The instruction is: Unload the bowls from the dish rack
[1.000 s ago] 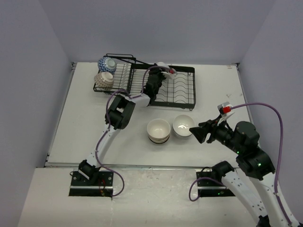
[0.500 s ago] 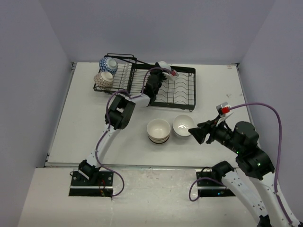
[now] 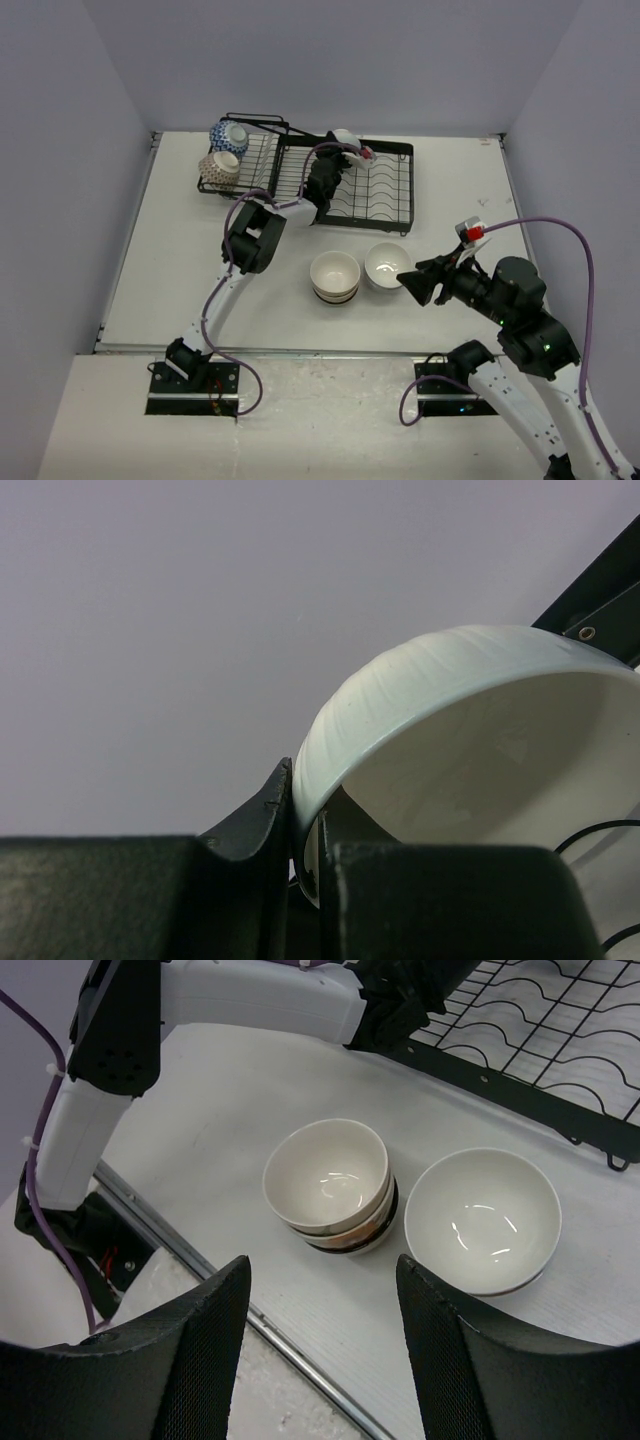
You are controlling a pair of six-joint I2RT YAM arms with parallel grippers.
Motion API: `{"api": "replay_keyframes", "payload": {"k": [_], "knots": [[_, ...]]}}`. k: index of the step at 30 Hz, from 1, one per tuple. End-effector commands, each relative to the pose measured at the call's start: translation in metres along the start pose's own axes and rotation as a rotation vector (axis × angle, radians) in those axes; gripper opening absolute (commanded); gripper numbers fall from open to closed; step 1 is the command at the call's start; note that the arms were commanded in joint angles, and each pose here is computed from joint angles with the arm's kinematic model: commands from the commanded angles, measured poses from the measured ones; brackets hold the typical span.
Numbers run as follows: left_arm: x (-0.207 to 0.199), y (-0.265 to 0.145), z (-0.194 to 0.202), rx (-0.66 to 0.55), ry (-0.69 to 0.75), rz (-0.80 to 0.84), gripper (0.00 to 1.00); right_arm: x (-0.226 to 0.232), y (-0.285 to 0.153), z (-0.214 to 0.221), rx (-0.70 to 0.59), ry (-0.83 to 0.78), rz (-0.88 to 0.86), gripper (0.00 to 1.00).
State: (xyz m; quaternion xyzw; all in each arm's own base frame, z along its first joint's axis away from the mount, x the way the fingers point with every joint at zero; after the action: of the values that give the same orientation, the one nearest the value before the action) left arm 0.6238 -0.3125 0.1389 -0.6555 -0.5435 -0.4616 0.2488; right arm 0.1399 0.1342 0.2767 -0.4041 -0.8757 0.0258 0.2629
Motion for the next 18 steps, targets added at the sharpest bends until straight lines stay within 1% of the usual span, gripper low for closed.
{"api": "replay_keyframes", "payload": {"k": [1, 2, 3, 5, 6, 8, 11, 12, 13, 14, 15, 18], "knots": [[0.038, 0.0, -0.028, -0.174, -0.09, -0.223, 0.0, 0.003, 0.003, -0.002, -0.005, -0.021, -0.026, 0.61], [0.04, 0.002, -0.029, -0.174, -0.081, -0.214, 0.0, 0.003, 0.003, -0.002, -0.006, -0.021, -0.028, 0.61], [0.031, 0.008, -0.03, -0.167, -0.059, -0.148, 0.0, 0.004, 0.003, -0.002, -0.006, -0.023, -0.03, 0.61], [0.03, 0.014, -0.034, -0.162, -0.045, -0.103, 0.0, 0.004, 0.004, -0.002, -0.004, -0.023, -0.032, 0.61], [0.026, 0.02, -0.034, -0.14, -0.032, -0.051, 0.0, 0.004, 0.003, -0.002, -0.004, -0.024, -0.035, 0.61], [0.022, 0.022, -0.033, -0.107, -0.027, -0.019, 0.0, 0.005, 0.003, -0.001, -0.003, -0.025, -0.042, 0.61], [0.002, 0.019, -0.03, -0.068, 0.094, 0.069, 0.0, 0.007, 0.002, 0.0, -0.002, -0.028, -0.047, 0.61], [-0.005, 0.015, -0.024, -0.038, 0.17, 0.096, 0.0, 0.007, 0.001, 0.0, -0.002, -0.029, -0.051, 0.61], [-0.015, 0.011, -0.021, -0.022, 0.208, 0.124, 0.0, 0.008, 0.001, 0.0, -0.003, -0.03, -0.054, 0.61], [-0.017, 0.009, -0.017, -0.009, 0.238, 0.127, 0.0, 0.008, 0.001, 0.0, -0.003, -0.03, -0.055, 0.61], [-0.018, 0.006, -0.012, 0.029, 0.278, 0.127, 0.0, 0.01, 0.0, 0.0, -0.002, -0.032, -0.064, 0.61], [-0.02, 0.004, -0.008, 0.094, 0.32, 0.129, 0.0, 0.012, 0.0, 0.001, 0.0, -0.035, -0.076, 0.61]]}}
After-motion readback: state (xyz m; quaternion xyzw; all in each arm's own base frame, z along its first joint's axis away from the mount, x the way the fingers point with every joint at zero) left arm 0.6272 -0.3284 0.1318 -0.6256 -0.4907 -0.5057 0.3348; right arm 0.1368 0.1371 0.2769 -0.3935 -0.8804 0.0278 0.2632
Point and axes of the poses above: each gripper's point midway between its finger pads, its own y axis out along the fingers, its own x axis along the line the jaws close on, z = x × y, the point moved 2 cm from there along -y, back along the fingers, and after that the axes turned 4 degrees about y, right-handed, at the moved point
